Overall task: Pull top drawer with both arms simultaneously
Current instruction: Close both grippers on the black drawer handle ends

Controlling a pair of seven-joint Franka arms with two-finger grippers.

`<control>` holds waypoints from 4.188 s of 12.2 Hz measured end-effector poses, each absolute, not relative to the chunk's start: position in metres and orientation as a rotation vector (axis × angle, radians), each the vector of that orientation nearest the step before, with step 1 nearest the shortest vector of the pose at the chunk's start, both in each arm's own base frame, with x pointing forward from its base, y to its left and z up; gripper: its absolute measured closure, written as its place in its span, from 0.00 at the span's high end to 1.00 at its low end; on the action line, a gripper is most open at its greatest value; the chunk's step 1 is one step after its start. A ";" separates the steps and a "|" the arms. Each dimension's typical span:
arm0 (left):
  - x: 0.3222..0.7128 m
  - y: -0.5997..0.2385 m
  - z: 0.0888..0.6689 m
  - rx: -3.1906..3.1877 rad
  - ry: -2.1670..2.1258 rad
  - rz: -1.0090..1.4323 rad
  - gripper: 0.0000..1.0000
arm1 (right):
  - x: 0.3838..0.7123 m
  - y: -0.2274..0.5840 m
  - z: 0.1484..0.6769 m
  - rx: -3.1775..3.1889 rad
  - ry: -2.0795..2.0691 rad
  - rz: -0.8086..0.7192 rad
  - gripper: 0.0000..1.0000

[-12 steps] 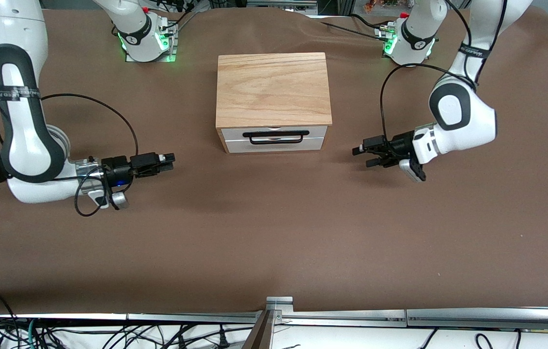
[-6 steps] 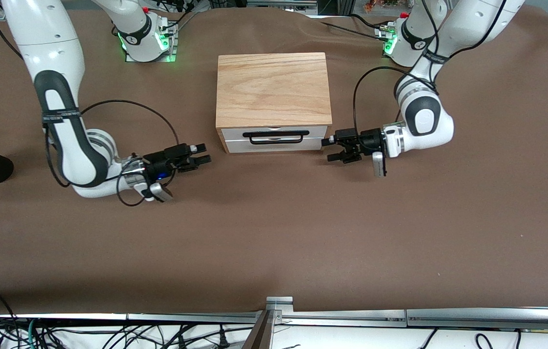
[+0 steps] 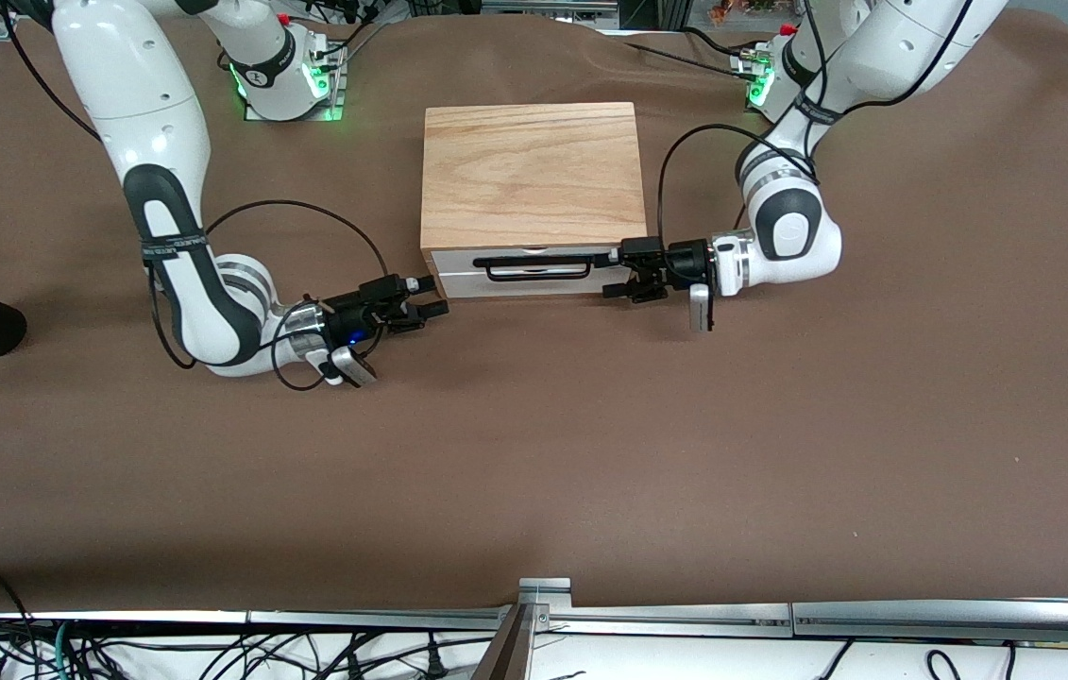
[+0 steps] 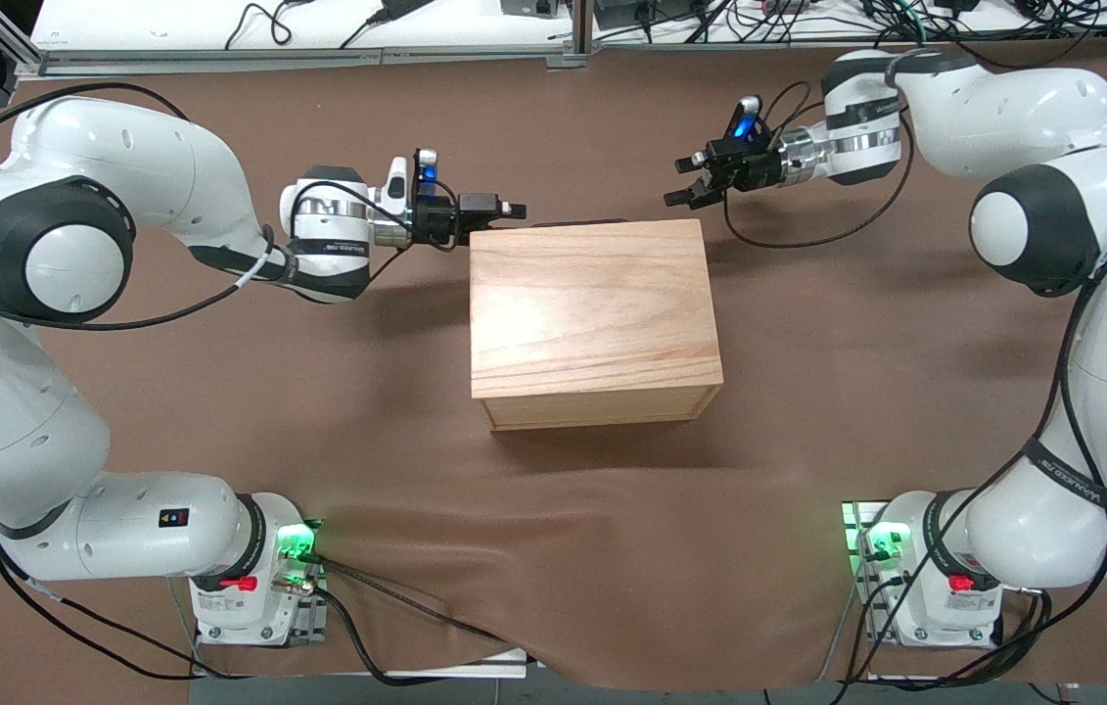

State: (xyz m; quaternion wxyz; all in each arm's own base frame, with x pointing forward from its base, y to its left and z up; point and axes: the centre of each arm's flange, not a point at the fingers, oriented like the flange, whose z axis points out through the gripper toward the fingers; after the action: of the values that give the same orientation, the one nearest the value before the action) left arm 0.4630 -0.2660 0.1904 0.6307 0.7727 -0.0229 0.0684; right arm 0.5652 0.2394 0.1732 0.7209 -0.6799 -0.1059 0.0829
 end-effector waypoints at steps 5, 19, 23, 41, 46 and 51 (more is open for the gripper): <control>0.456 -0.281 0.190 1.744 -0.083 0.192 0.89 | 0.539 0.277 0.144 -1.505 -0.256 0.165 1.00; 0.452 -0.282 0.173 1.736 -0.051 0.161 0.56 | 0.521 0.314 0.137 -1.532 -0.267 0.114 0.86; 0.451 -0.281 0.174 1.676 -0.046 0.146 0.55 | 0.522 0.314 0.141 -1.529 -0.272 0.109 0.65; 0.449 -0.277 0.162 1.653 0.002 0.109 0.18 | 0.511 0.309 0.149 -1.546 -0.252 0.119 0.18; 0.449 -0.277 0.160 1.647 0.010 0.101 0.18 | 0.511 0.309 0.149 -1.548 -0.252 0.119 0.18; 0.450 -0.277 0.159 1.646 0.016 0.095 0.18 | 0.512 0.309 0.150 -1.551 -0.253 0.118 0.18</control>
State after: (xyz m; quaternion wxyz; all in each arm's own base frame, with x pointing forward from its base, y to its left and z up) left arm 0.4498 -0.2768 0.1595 0.6789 0.7329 0.0069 0.0422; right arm 0.5116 0.3091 0.1496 0.7054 -0.6976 -0.1139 0.0530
